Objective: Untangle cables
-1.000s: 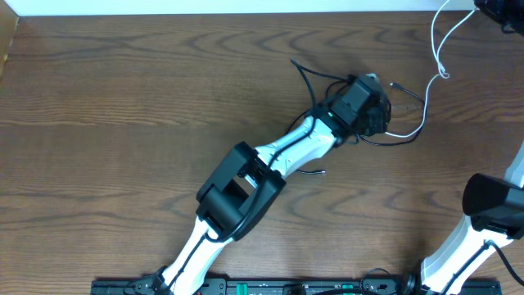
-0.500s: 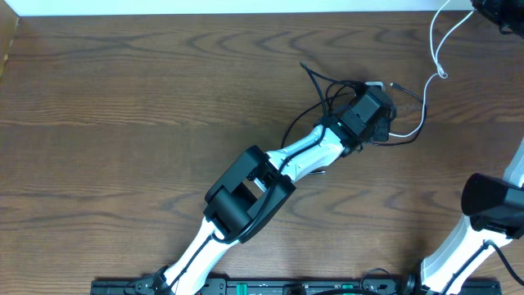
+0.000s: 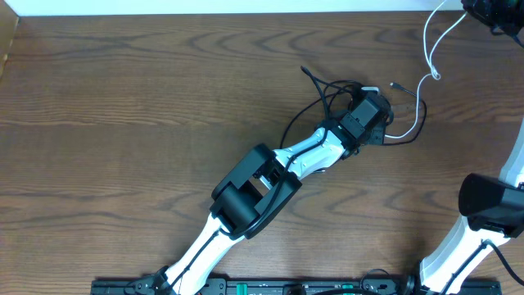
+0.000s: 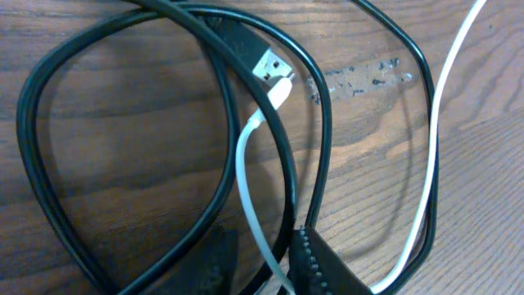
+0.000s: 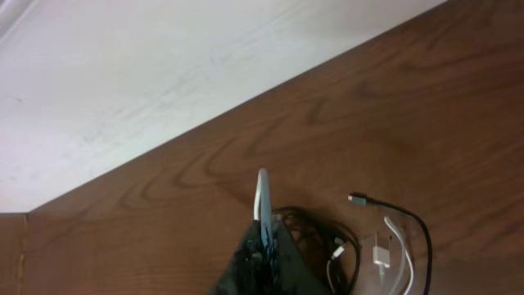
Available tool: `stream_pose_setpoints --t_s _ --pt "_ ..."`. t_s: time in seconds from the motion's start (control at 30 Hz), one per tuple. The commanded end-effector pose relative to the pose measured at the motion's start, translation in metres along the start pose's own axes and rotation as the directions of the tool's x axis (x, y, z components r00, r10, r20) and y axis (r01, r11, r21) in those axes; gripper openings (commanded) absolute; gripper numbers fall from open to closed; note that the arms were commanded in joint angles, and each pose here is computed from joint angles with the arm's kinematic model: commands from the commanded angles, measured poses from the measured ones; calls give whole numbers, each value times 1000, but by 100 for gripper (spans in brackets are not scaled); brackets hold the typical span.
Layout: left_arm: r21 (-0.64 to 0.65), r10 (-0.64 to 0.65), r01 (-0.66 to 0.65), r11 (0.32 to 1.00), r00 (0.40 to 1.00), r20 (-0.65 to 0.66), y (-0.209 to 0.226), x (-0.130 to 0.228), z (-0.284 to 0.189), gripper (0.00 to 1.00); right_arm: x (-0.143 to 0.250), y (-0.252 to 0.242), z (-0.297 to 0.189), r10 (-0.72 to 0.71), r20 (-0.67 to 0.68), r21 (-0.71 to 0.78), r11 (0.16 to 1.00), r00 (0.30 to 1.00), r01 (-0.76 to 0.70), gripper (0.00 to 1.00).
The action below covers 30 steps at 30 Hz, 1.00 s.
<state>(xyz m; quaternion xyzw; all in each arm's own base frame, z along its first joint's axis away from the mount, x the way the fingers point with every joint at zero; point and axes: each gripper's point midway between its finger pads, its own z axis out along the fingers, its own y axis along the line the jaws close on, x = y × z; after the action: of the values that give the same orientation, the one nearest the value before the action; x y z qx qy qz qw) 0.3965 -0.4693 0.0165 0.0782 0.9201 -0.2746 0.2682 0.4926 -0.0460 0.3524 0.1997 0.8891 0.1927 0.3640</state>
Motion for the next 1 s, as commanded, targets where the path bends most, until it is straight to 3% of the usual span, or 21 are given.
stream_pose_setpoints --t_s 0.0,0.17,0.37,0.5,0.67,0.97 --pt "-43 15 -15 999 1000 1 10 5 5 20 1 3 -5 -25 4 6 1000 1000 25 1" --pt "-78 12 -13 997 1000 -4 19 6 4 8 5 1 -5 -40 -11 12 999 999 40 1" --pt "-174 -15 1 985 997 -78 56 1 -13 7 13 -3 -5 -84 -47 24 996 995 85 2" --pt "-186 72 -104 977 983 -167 75 -20 -61 7 21 -6 -5 -111 -81 30 993 991 114 2" --pt "-170 90 -124 978 976 -196 79 -55 -152 8 37 -1 6 -178 -138 14 983 974 182 2" --pt "-21 204 -206 978 976 -76 37 -93 -252 8 75 35 34 -378 -213 -94 926 901 366 1"
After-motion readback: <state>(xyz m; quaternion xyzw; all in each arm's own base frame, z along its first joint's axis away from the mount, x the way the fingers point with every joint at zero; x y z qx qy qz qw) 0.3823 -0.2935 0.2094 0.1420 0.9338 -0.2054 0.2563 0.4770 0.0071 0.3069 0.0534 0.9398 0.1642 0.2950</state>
